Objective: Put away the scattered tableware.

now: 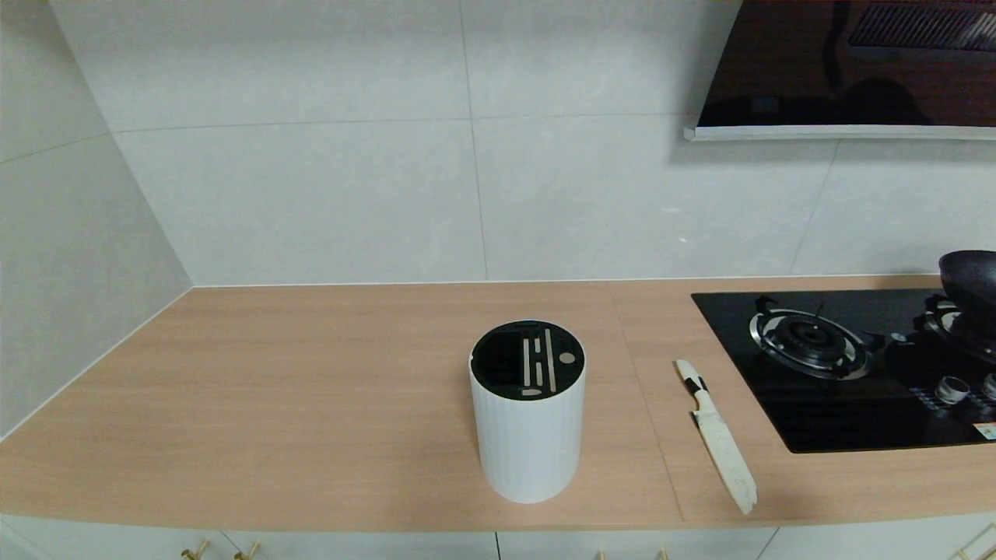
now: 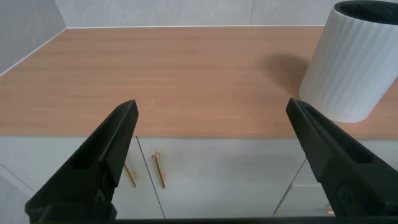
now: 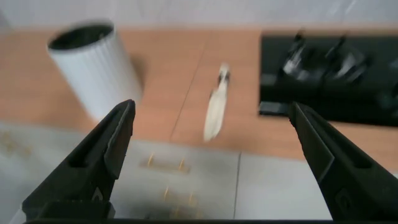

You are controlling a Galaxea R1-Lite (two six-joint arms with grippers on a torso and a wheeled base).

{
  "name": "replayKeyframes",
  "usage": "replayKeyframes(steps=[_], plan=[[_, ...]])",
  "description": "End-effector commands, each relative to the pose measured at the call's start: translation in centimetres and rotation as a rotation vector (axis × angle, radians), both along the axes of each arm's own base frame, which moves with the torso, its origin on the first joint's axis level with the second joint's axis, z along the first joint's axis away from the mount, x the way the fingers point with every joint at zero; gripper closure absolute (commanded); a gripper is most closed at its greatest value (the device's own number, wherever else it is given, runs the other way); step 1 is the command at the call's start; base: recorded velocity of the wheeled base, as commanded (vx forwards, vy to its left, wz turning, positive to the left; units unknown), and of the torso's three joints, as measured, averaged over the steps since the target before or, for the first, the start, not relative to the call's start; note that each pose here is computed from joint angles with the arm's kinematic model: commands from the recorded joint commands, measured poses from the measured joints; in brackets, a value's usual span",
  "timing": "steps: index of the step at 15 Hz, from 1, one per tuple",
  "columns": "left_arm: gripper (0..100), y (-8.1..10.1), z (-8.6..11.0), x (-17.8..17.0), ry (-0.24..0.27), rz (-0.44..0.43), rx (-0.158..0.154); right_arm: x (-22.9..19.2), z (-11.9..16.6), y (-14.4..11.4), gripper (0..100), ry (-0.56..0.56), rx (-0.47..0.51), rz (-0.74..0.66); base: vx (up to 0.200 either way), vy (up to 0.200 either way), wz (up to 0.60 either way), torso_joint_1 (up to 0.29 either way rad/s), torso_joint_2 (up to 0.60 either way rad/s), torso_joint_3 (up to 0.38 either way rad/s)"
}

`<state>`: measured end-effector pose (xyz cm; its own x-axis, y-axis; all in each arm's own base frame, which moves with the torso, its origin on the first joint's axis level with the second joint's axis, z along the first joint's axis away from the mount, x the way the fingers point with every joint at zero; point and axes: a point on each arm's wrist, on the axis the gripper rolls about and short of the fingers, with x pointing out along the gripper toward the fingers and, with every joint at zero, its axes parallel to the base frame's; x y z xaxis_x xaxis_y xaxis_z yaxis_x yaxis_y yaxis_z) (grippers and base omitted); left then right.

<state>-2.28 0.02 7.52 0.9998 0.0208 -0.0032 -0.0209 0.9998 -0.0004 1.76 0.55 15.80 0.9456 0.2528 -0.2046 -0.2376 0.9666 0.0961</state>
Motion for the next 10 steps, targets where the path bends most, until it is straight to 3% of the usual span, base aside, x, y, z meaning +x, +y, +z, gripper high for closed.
replayKeyframes(steps=[1, 4, 10], plan=[[0, 0.0, 0.0, 0.0, 0.000, 0.001, -0.001, 7.4, 1.4, 1.3, 0, 0.284, -0.030, 0.112, 0.000, 0.000, 0.00, 0.000, 0.00, 0.000], [0, 0.0, 0.0, 0.0, 0.000, 0.001, 0.000, 13.9, 0.2, 3.8, 0, 0.423, -0.106, 0.119, 0.000, 0.000, 0.00, 0.000, 0.00, 0.000], [0, 0.0, 0.0, 0.0, 0.000, 0.001, 0.000, 22.9, -6.5, 6.7, 0, 0.463, -0.185, 0.023, 0.000, 0.000, 0.00, 0.000, 0.00, 0.000]])
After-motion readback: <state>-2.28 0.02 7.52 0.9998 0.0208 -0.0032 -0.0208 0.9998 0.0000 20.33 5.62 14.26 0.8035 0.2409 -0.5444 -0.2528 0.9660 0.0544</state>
